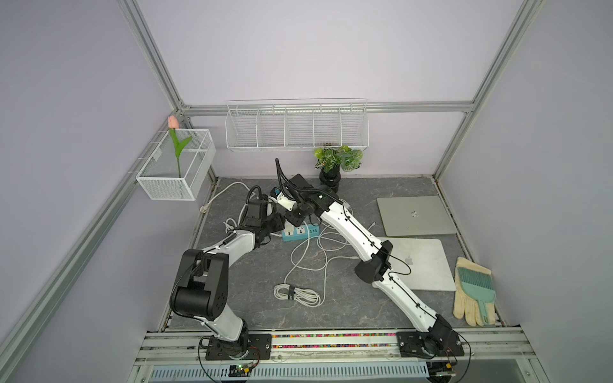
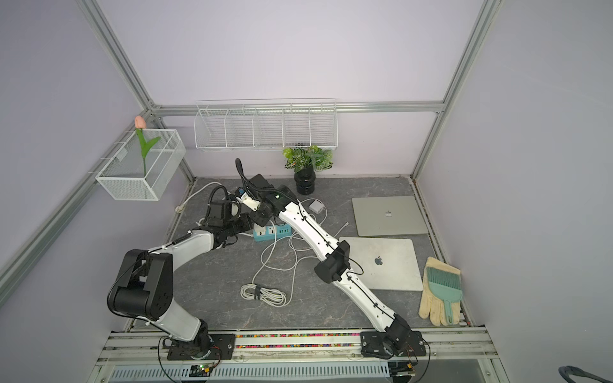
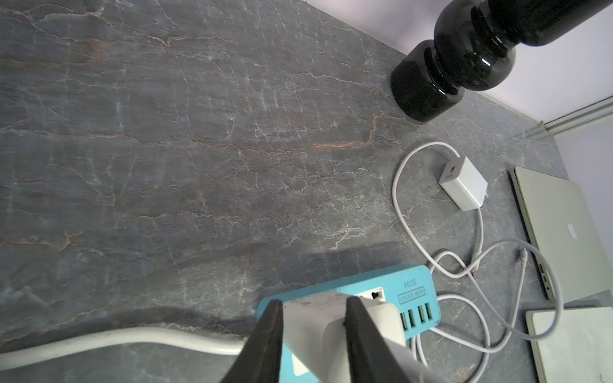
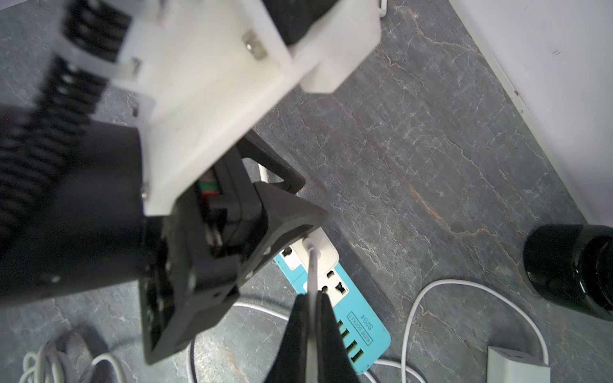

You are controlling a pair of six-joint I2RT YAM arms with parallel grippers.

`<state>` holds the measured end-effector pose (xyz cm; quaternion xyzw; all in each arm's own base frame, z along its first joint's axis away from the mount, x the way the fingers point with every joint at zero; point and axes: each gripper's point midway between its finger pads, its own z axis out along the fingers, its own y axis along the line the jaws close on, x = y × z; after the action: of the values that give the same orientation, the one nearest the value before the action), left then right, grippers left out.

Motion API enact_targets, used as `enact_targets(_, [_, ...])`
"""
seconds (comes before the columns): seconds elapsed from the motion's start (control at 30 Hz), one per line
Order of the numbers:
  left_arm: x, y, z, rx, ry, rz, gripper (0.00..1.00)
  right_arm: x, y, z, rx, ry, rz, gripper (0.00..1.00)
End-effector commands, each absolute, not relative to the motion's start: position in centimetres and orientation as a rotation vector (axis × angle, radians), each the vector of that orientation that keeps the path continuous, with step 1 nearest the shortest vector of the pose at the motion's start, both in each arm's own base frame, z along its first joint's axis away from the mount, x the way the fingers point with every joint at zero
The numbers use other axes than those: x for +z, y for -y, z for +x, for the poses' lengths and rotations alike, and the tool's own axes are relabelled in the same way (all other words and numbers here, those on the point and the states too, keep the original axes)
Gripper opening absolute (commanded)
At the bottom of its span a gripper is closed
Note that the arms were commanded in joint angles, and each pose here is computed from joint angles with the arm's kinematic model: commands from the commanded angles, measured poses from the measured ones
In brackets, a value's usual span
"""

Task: Unplug the laptop charger
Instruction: Remove the charging cable from the plug.

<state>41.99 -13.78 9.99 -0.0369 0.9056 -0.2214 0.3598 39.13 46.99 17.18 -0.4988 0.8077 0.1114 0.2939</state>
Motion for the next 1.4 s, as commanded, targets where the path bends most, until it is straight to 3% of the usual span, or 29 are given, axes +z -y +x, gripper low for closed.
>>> enact_targets(0.0, [0.8,12.0,35.1,-0.417,-2.725,-0.127,0.34,25.2,-46.9,38.3,0.271,-1.965,-1.297,0.07])
enact_targets(0.23, [0.7,12.0,35.1,-0.418,-2.729,-0.128,0.34,25.4,-46.9,38.7,0.186,-1.934,-1.296,0.07])
enact_targets(0.57, [0.6,12.1,35.2,-0.419,-2.735,-0.124,0.33,27.1,-46.8,36.9,0.495,-1.999,-1.264,0.07])
enact_targets(0.9, [0.4,12.2,35.2,-0.417,-2.742,-0.121,0.33,27.5,-46.8,37.5,0.250,-1.910,-1.296,0.06])
enact_targets(1.37, [0.4,12.2,35.1,-0.412,-2.745,-0.120,0.33,30.4,-47.0,36.9,0.409,-1.883,-1.243,0.07])
